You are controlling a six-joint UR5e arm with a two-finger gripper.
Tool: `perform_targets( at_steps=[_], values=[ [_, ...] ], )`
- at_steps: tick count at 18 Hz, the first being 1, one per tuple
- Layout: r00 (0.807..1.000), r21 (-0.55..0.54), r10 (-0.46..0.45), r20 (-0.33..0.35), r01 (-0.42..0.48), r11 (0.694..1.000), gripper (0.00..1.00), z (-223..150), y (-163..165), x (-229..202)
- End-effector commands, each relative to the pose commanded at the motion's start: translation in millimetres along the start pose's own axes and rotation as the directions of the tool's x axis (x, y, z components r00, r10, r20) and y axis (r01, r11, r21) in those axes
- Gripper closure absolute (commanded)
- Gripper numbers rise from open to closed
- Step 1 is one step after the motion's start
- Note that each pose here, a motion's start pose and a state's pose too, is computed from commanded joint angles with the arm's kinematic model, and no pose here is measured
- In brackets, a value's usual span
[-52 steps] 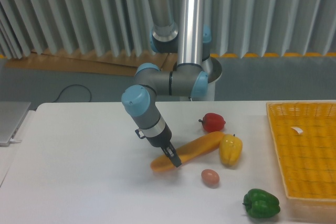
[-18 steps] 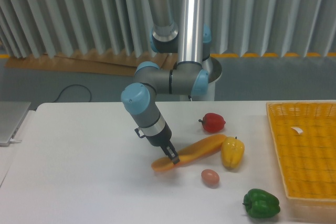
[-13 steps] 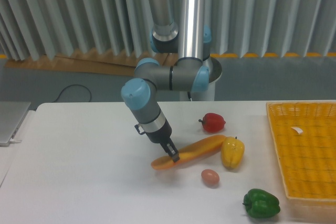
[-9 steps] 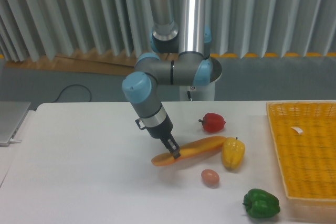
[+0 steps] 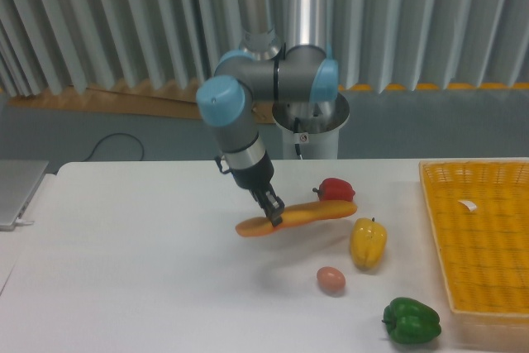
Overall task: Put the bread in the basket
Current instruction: 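Lift the bread up and carry it toward the yellow basket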
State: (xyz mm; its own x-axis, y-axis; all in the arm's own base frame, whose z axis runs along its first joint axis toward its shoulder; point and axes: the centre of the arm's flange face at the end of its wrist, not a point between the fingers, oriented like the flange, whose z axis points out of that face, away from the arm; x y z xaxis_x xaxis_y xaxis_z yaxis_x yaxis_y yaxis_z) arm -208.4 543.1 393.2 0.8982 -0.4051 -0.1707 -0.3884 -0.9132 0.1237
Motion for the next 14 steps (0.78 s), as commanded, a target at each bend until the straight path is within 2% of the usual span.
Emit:
perform_targets(
  at_steps=[2, 5, 8, 11, 14],
  values=[
    [1.0, 0.003, -0.017, 0.0, 0.017, 1.0, 0.77, -14, 11, -10],
    [0.998, 0.028, -0.051, -0.036, 0.053, 0.998, 0.77, -37, 35, -26],
    [0.999, 0.025, -0.032, -0.044, 0.033, 0.999, 0.77, -36, 62, -48],
    [0.997, 0.013, 0.041, -0.062, -0.041, 0.999, 0.77, -28, 96, -69],
    [0.988, 0.012, 0.132, -0.078, -0.132, 0.991, 0.77, -16, 128, -89]
  ],
)
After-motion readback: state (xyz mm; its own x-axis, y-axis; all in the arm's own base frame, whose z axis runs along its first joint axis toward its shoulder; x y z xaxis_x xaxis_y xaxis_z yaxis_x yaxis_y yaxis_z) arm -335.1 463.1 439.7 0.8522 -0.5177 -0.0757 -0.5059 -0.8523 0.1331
